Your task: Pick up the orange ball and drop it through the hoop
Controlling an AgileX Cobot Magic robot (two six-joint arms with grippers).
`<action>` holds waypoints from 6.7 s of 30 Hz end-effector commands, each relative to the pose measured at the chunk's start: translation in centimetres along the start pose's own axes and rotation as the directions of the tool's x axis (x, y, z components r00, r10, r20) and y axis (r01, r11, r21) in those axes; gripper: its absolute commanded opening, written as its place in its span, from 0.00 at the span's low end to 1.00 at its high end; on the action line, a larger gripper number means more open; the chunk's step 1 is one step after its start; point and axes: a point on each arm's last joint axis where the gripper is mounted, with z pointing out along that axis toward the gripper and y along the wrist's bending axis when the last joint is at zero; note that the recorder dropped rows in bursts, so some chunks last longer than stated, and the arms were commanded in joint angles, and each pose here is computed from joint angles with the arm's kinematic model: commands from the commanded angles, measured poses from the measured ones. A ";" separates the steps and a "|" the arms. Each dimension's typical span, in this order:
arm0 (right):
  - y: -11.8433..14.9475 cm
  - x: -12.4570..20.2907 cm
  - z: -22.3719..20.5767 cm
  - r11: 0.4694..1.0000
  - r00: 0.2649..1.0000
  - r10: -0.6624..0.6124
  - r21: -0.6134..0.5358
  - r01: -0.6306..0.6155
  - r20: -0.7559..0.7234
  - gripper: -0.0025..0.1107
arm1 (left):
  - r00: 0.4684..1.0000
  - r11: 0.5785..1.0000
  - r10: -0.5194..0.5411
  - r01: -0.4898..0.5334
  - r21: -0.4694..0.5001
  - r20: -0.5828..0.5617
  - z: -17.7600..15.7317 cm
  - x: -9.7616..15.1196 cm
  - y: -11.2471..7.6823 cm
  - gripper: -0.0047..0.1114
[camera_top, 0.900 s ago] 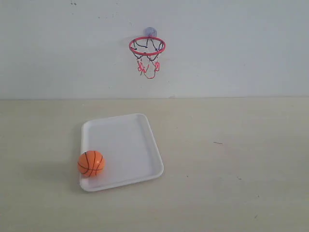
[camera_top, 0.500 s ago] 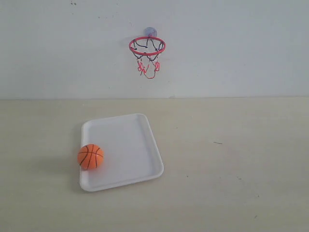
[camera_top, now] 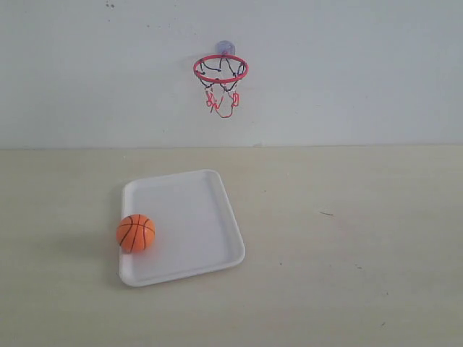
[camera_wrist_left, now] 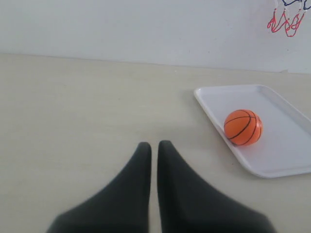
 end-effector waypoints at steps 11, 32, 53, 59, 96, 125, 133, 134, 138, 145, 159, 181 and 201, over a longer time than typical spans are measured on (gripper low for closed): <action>-0.1 -0.1 0.0 1.000 1.000 -0.009 0.010 0.009 0.012 0.02 | 1.000 1.000 -0.011 0.011 -0.001 0.012 0.0 0.0 0.0 0.08; 0.4 -7.8 -4.4 0.997 0.512 -0.064 0.032 0.071 0.857 0.02 | 1.000 1.000 -0.011 0.011 -0.001 0.012 0.0 0.0 0.0 0.08; 1.5 -15.3 7.3 0.982 0.978 -0.182 -0.075 0.175 -0.104 0.02 | 1.000 1.000 -0.011 0.011 -0.001 0.012 0.0 0.0 0.0 0.08; 1.0 -15.3 10.1 1.000 0.997 -0.002 -0.015 0.000 -0.076 0.02 | 1.000 1.000 -0.011 0.011 -0.001 0.012 0.0 0.0 0.0 0.08; 28.8 -7.8 26.4 0.717 0.854 -0.440 -0.681 0.149 -0.277 0.72 | 1.000 1.000 -0.011 0.011 -0.001 0.012 0.0 0.0 0.0 0.08; 32.3 -2.0 32.7 0.827 0.839 -0.226 -0.553 -0.104 -0.496 0.75 | 1.000 1.000 -0.011 0.011 -0.001 0.012 0.0 0.0 0.0 0.08; 31.8 -1.2 33.5 0.838 0.835 -0.222 -0.536 -0.102 -0.504 0.75 | 1.000 1.000 -0.011 0.011 -0.001 0.012 0.0 0.0 0.0 0.08; 31.8 -1.1 33.6 0.838 0.833 -0.223 -0.537 -0.102 -0.506 0.75 | 1.000 1.000 -0.011 0.011 -0.001 0.012 0.0 0.0 0.0 0.08; 32.2 -1.2 33.9 0.832 0.832 -0.222 -0.543 -0.110 -0.509 0.75 | 1.000 1.000 -0.011 0.011 -0.001 0.012 0.0 0.0 0.0 0.08; 32.8 -1.1 34.3 0.822 0.819 -0.234 -0.557 -0.121 -0.523 0.75 | 1.000 1.000 -0.011 0.011 -0.001 0.012 0.0 0.0 0.0 0.08; 32.8 -0.8 34.1 0.825 0.798 -0.227 -0.546 -0.148 -0.559 0.26 | 1.000 1.000 -0.011 0.011 -0.001 0.012 0.0 0.0 0.0 0.08; 32.2 -11.0 29.1 0.716 0.840 -0.399 -0.697 0.035 -0.368 0.02 | 1.000 1.000 -0.011 0.011 -0.001 0.012 0.0 0.0 0.0 0.08; 20.4 -18.8 28.0 0.799 0.713 -0.473 -0.593 0.099 -0.518 0.02 | 1.000 1.000 -0.011 0.011 -0.001 0.012 0.0 0.0 0.0 0.08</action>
